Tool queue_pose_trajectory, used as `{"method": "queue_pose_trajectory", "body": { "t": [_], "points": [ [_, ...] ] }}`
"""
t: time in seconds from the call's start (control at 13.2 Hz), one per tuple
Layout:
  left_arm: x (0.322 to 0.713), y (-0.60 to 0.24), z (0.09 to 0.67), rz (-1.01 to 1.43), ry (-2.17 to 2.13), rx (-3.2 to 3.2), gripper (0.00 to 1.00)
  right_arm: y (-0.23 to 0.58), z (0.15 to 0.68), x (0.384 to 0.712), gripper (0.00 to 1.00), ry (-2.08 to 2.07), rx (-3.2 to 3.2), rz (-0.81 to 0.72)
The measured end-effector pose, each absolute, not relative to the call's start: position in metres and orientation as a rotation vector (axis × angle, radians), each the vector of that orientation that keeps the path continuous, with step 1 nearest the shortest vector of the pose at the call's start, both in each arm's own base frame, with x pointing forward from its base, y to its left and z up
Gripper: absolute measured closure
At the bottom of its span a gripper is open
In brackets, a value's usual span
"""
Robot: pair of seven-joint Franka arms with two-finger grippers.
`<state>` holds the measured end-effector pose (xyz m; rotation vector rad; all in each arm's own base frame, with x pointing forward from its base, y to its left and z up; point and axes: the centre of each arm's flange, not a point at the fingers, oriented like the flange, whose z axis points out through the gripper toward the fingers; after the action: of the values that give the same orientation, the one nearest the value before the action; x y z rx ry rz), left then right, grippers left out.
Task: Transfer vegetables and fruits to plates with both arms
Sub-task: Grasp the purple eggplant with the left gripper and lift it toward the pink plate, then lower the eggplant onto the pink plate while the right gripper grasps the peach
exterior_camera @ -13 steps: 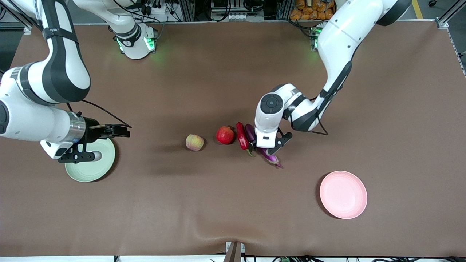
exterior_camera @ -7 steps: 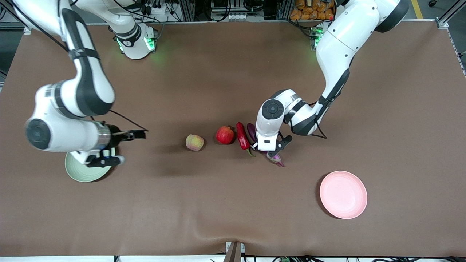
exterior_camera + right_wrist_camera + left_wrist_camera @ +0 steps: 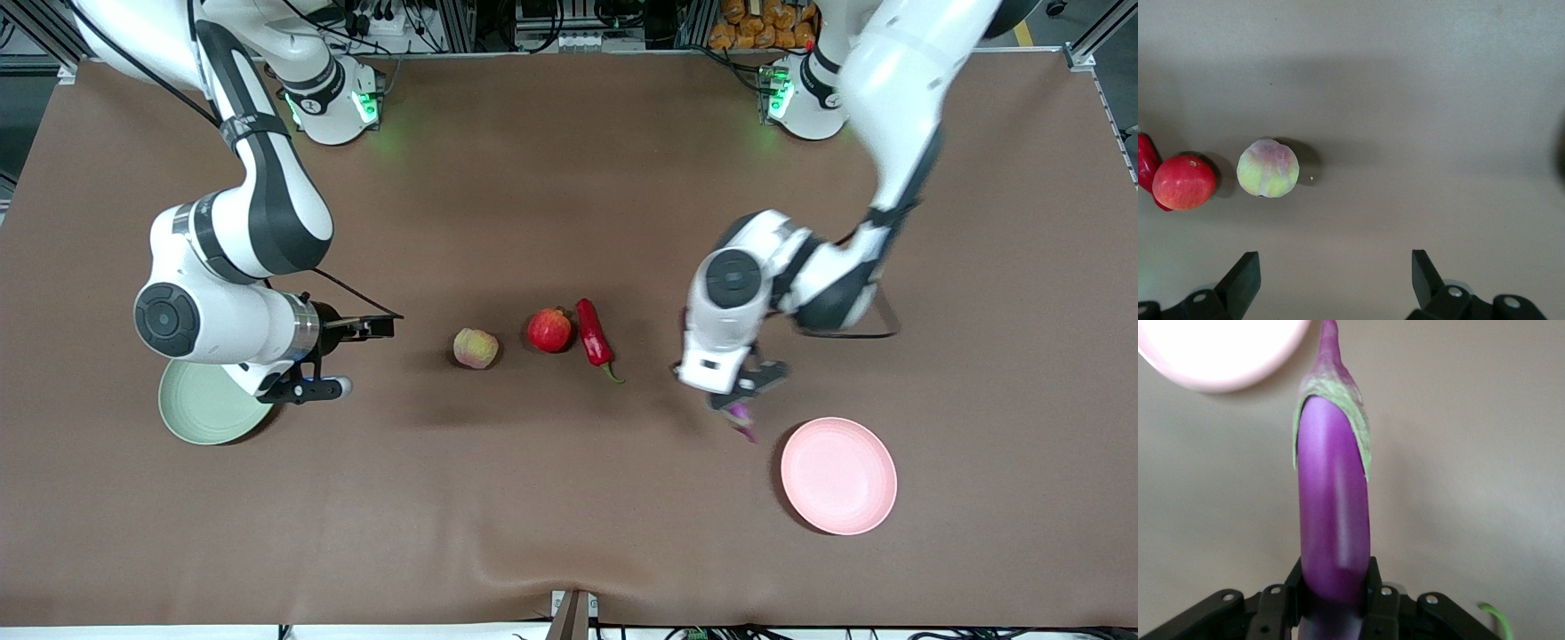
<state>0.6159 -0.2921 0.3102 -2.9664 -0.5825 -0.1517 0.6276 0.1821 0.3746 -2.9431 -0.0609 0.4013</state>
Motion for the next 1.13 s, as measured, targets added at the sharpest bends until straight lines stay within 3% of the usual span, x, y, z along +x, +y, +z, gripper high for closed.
{"method": "queue_pose_trajectory", "body": {
  "t": [0.23,0.53,1.13],
  "points": [
    [0.648,-0.201,0.342,-0.166,-0.416,-2.969,0.63,0.196,0.365,0.625,0.0,-0.057,-2.949,0.411],
    [0.674,-0.096,0.326,-0.097,-0.288,-2.972,0.63,0.226,0.345,0.623,0.0,-0.004,-2.966,0.392],
    [0.695,-0.07,0.248,-0.07,-0.243,-3.004,0.63,0.302,0.257,0.603,0.0,0.246,-3.007,0.329]
  ]
}}
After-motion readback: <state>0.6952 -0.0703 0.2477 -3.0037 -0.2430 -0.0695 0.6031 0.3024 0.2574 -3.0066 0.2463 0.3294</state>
